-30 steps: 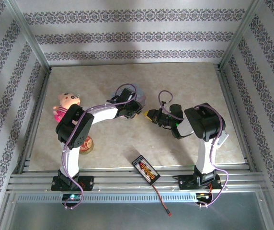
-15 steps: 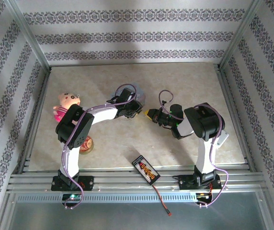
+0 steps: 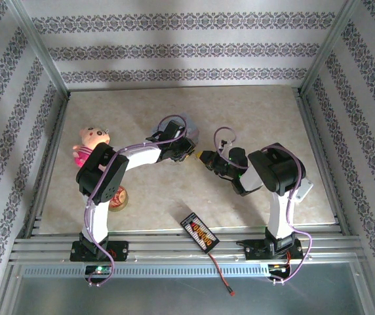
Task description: Unlock the padlock with the key
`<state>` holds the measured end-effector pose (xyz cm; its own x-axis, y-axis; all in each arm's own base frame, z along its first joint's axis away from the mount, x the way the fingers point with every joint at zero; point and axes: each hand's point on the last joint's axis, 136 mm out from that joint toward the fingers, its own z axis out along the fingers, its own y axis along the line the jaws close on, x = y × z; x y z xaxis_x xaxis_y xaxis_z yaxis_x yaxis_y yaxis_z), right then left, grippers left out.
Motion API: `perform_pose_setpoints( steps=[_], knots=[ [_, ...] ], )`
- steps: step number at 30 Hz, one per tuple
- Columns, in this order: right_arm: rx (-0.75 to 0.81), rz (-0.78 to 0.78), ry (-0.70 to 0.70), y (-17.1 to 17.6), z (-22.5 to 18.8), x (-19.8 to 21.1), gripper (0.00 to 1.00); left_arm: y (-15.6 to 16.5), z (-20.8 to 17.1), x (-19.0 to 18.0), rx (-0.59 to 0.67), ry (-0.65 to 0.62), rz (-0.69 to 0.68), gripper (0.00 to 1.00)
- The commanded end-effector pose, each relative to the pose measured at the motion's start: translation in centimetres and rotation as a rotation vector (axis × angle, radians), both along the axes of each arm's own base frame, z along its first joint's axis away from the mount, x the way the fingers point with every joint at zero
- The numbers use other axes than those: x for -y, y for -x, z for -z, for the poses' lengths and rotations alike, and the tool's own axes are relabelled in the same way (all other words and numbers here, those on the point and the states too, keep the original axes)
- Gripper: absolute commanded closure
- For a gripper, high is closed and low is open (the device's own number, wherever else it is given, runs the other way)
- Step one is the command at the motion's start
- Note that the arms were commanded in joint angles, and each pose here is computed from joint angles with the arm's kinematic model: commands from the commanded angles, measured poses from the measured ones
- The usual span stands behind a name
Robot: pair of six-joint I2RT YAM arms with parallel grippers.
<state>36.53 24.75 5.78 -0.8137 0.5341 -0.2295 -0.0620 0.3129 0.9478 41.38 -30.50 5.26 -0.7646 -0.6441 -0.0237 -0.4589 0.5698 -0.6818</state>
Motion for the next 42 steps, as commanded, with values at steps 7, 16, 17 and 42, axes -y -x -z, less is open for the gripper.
perform_pose_setpoints(
  steps=[7, 16, 17, 42],
  knots=[
    [0.114, -0.028, -0.059, 0.1, -3.6, -1.6, 1.0, 6.3, 2.7, 3.4, -0.3, 0.143, 0.078, 0.89],
    [0.129, -0.046, -0.092, -0.8, -4.9, -1.7, 1.0, 6.6, 2.8, 3.4, -0.315, 0.144, 0.083, 0.93],
    [0.129, -0.049, -0.095, -0.8, -4.9, -1.9, 1.0, 6.7, 2.8, 3.5, -0.317, 0.145, 0.085, 0.93],
    [0.159, -0.048, -0.057, -1.6, -4.1, -1.9, 1.0, 6.9, 2.8, 4.1, -0.333, 0.141, 0.12, 0.95]
  ],
)
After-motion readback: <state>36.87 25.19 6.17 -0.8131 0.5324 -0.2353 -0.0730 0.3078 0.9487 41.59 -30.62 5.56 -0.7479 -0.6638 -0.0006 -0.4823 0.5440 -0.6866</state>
